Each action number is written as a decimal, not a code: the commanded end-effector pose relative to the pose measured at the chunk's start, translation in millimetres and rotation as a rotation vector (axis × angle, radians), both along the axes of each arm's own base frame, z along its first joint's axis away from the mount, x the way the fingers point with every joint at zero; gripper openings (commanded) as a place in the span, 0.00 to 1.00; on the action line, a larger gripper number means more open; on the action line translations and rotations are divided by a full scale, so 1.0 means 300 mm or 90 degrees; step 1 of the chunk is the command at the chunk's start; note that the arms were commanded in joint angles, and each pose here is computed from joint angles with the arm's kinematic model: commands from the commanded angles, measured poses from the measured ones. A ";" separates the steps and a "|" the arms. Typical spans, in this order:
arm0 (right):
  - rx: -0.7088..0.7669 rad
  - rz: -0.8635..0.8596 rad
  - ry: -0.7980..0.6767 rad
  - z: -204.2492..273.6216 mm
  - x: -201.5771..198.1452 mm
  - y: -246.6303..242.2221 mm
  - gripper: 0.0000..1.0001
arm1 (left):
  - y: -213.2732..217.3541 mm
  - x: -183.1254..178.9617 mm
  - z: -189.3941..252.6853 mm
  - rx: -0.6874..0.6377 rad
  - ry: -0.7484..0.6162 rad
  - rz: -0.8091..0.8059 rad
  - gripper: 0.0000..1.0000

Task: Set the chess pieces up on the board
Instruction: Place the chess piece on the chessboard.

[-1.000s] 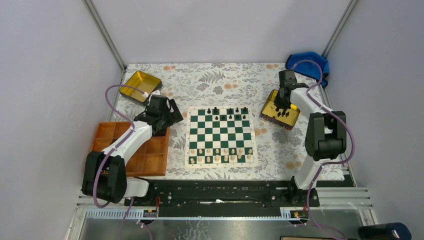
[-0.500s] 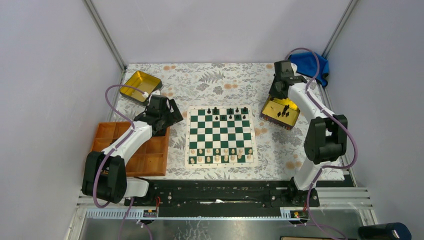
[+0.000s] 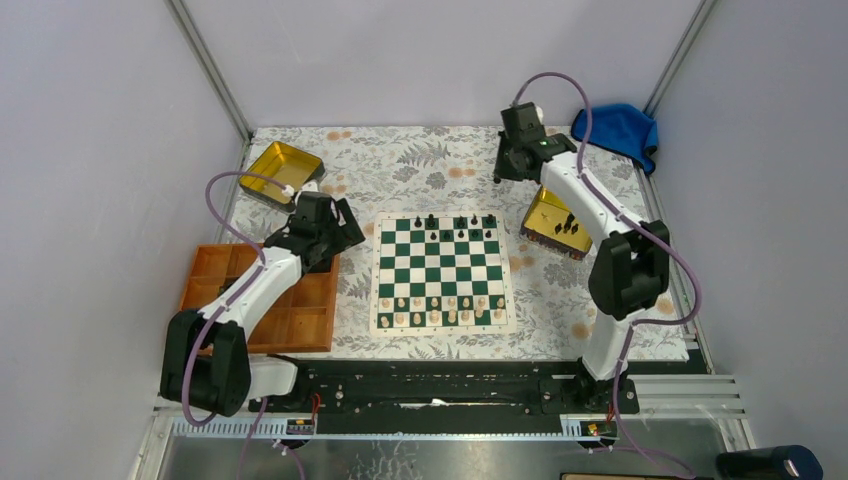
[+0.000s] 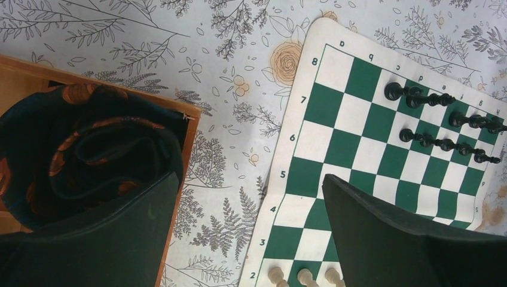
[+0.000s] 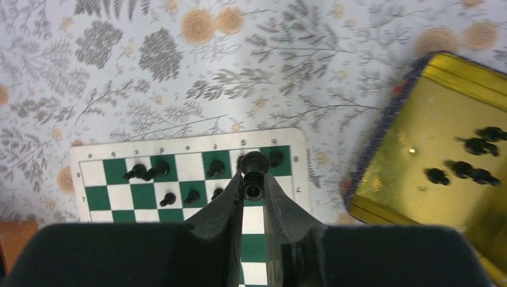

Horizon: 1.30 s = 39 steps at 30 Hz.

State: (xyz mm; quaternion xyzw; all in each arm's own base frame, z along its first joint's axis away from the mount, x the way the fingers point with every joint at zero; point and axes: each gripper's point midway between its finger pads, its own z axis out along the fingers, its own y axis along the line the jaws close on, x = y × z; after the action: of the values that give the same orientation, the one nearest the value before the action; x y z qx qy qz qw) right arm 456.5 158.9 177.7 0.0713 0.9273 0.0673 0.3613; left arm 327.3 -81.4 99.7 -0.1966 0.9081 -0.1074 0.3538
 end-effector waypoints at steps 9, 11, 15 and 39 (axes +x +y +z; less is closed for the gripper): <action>-0.005 0.139 0.019 -0.002 -0.018 0.297 0.00 | 0.013 -0.020 0.013 0.002 -0.019 0.013 0.99; -0.005 0.149 0.023 -0.007 -0.019 0.321 0.00 | 0.015 -0.023 0.013 0.003 -0.019 0.014 0.99; -0.008 0.164 0.035 -0.027 -0.029 0.355 0.00 | 0.014 -0.026 0.014 0.002 -0.019 0.014 0.99; -0.016 0.215 0.092 -0.152 -0.072 0.437 0.00 | 0.006 -0.022 -0.004 -0.002 -0.007 0.010 0.99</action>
State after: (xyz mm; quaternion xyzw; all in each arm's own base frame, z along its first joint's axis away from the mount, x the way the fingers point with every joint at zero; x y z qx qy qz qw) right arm 436.6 273.0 123.4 -0.0608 0.9548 0.0915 0.2762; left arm 318.9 -79.8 99.9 -0.1996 0.9058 -0.1106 0.3570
